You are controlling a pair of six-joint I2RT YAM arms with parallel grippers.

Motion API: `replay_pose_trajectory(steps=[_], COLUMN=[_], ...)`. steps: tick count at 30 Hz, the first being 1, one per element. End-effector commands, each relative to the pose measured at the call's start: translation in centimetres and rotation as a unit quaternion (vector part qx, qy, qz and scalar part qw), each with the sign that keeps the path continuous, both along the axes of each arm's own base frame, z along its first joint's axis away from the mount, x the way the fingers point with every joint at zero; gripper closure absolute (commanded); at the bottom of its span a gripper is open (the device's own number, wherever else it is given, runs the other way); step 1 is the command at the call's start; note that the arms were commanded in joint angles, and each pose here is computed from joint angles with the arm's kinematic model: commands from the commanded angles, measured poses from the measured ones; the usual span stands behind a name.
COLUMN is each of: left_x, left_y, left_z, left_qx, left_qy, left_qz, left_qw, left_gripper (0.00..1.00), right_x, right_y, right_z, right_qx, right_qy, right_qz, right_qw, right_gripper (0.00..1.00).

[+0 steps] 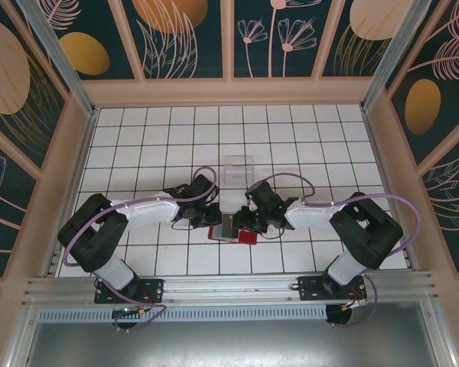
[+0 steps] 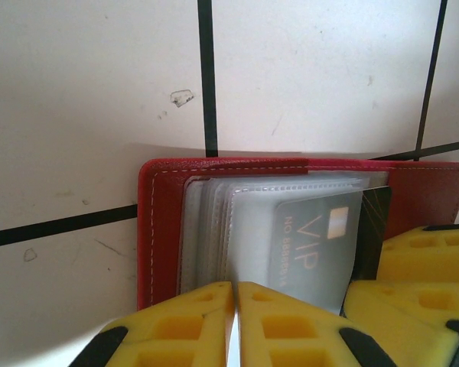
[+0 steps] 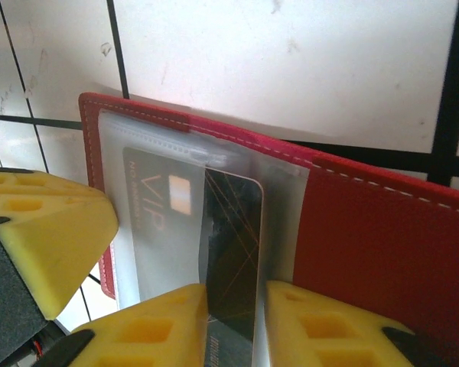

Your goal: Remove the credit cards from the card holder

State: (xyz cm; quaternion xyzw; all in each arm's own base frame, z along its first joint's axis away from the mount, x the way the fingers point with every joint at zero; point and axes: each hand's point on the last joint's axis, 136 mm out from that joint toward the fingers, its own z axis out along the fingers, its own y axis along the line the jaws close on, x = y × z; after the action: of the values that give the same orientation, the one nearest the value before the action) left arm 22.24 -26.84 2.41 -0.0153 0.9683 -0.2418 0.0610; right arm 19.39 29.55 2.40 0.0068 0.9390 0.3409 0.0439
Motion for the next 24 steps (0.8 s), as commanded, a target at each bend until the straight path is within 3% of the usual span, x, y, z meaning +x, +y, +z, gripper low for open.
replay_pose_trajectory(steps=[1,14,24], left_x=[-1.0,-1.0,-1.6], left_y=[1.7,1.8,2.5], left_z=[-1.9,-1.9,-2.3], left_qx=[0.049,0.051,0.059], left_qy=[0.025,0.024,0.029], left_qz=[0.002,0.002,0.005], left_qw=[0.999,0.998,0.998], left_gripper=[0.87,0.87,0.87], right_x=[-0.7,-0.6,-0.7], right_y=[-0.6,-1.1,-2.6], right_z=[-1.2,-1.2,-1.0], right_qx=[-0.006,0.011,0.001], right_qy=[0.019,0.023,0.018], right_qz=[0.000,-0.015,-0.033], right_qw=[1.000,1.000,0.999], right_gripper=[0.71,0.86,0.90])
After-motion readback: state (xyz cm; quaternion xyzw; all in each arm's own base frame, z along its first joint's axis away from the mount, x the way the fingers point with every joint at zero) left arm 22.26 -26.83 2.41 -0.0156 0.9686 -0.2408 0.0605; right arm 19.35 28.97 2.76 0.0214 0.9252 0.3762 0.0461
